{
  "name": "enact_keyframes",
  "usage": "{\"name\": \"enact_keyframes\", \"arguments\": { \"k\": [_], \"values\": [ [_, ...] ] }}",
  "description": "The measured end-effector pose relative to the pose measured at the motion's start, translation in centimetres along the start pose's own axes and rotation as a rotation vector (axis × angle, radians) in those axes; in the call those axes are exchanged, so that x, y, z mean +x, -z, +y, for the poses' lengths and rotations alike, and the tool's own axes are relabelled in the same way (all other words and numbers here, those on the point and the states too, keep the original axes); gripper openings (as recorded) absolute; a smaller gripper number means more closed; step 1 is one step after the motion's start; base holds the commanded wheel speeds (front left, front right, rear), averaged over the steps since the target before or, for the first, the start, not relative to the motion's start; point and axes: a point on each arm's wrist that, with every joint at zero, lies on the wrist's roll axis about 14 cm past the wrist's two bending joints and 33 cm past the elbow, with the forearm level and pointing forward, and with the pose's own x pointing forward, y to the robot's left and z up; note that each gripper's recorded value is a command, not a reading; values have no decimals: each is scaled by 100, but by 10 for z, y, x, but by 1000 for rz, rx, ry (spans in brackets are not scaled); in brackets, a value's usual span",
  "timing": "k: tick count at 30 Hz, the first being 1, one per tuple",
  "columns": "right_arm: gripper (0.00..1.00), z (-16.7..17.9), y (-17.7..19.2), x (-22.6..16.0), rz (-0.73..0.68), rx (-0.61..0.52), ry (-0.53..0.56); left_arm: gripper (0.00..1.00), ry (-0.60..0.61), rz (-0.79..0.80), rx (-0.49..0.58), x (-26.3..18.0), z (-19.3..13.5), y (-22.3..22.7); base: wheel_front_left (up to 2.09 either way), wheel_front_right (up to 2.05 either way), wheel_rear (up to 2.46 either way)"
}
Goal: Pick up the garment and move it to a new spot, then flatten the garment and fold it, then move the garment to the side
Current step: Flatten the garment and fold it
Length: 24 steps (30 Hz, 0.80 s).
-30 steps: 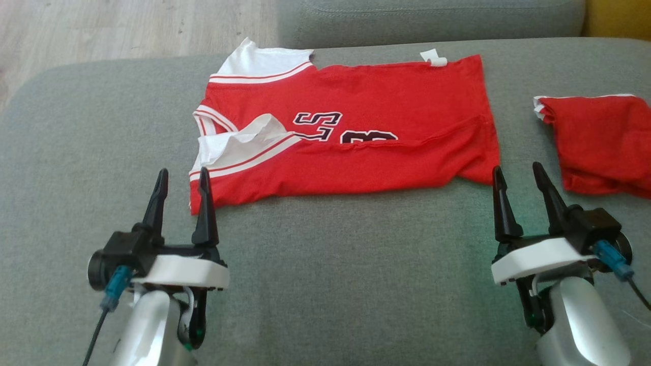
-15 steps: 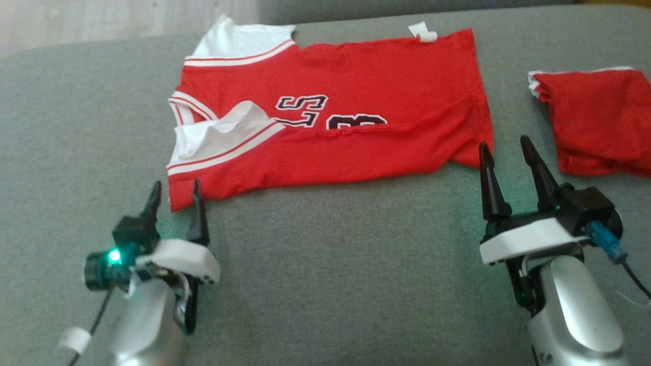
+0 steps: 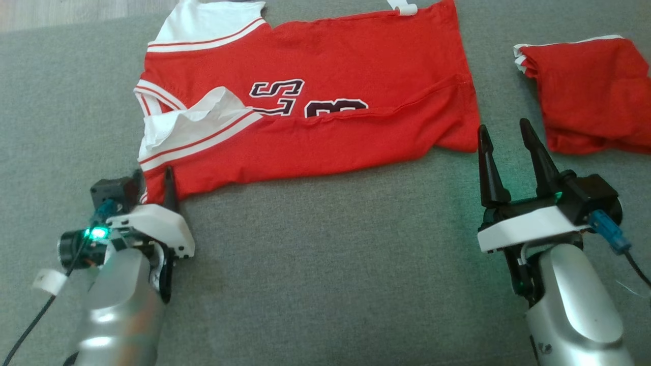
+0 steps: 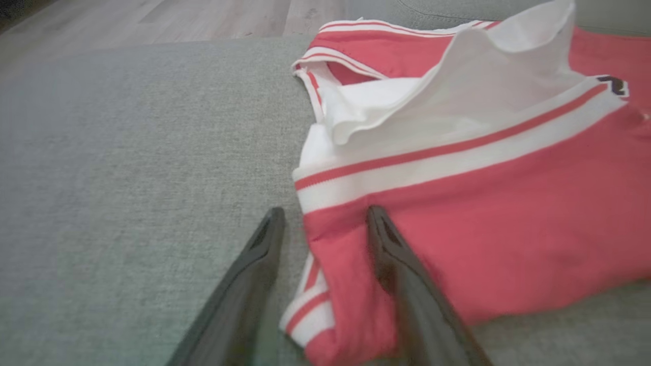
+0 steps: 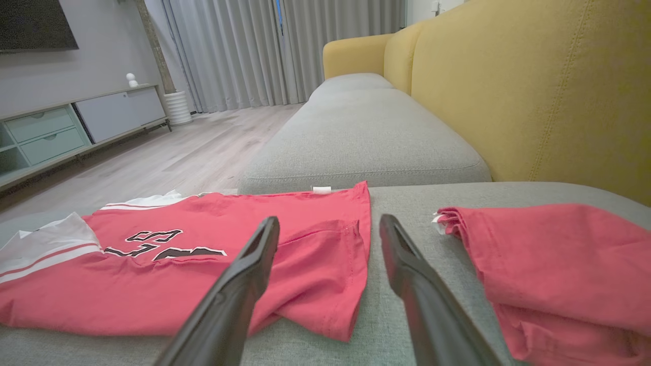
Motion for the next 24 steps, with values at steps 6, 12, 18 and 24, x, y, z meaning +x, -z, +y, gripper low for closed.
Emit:
{"name": "enact_keyframes", "arguments": {
  "k": [6, 12, 18, 24],
  "values": [
    [100, -9, 27, -6, 114, 16, 34, 0, 19, -84, -39, -7, -5, -13, 0, 0, 0],
    [100, -11, 52, 3, 249, 172, 72, 0, 54, -353, 11, -20, -9, -92, 0, 0, 0],
    [100, 1, 69, 22, 355, 290, 65, 0, 67, -501, 37, -44, -9, -125, 0, 0, 0],
    [100, 12, 88, 31, 458, 327, 53, 0, 78, -472, 56, -48, -9, -108, 0, 0, 0]
  ]
}}
